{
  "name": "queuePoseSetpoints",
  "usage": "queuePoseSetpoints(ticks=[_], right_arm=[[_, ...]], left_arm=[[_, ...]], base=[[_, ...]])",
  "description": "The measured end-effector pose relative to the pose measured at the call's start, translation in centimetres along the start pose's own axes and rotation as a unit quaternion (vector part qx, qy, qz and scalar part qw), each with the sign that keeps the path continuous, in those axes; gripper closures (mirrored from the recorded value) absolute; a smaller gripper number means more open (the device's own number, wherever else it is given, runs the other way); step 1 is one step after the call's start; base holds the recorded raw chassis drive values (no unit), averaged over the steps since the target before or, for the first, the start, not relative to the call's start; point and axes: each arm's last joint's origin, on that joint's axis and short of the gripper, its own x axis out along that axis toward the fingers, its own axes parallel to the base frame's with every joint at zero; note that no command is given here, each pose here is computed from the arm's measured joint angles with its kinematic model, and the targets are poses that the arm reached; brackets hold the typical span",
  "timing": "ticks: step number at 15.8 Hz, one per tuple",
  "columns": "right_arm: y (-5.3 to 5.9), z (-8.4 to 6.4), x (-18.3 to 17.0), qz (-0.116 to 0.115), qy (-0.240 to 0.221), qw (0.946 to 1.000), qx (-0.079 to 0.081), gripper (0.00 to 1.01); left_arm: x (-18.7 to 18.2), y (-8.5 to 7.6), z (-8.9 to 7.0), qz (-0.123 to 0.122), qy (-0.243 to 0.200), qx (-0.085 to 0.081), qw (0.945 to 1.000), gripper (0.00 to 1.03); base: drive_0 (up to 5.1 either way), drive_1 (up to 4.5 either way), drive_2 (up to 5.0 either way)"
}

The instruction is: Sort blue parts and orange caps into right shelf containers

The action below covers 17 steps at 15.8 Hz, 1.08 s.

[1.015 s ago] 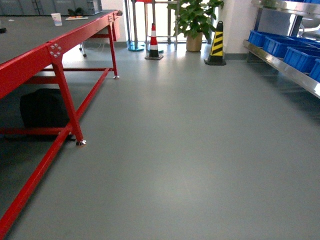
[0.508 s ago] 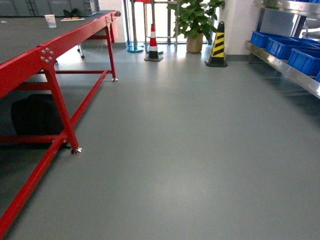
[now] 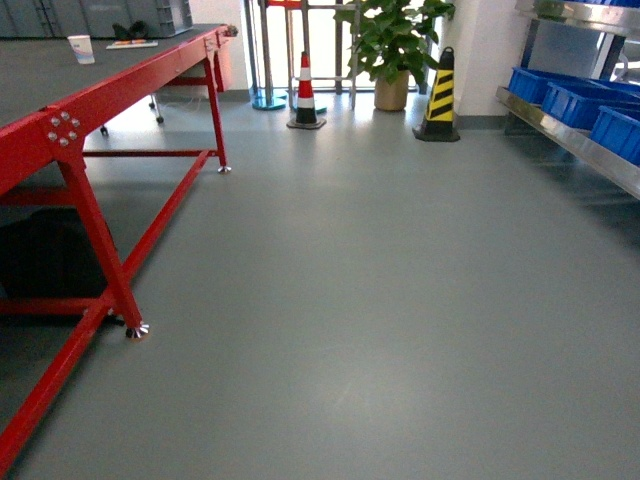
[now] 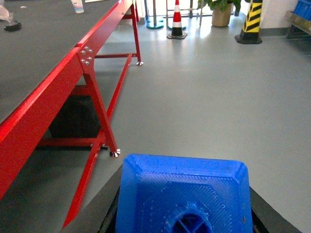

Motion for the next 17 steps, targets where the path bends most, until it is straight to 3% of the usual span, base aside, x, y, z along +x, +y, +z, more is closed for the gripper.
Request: queuePoseSetpoints(ticks=[17], right_arm=[[0.0, -0.06, 0.0, 0.0, 0.003, 1.0, -0.001, 0.58]], left_arm=[[0.0, -0.03, -0.01, -0.001, 0.0, 0.0, 1.0, 0.58]], base=[[0.0, 3.86, -3.9]])
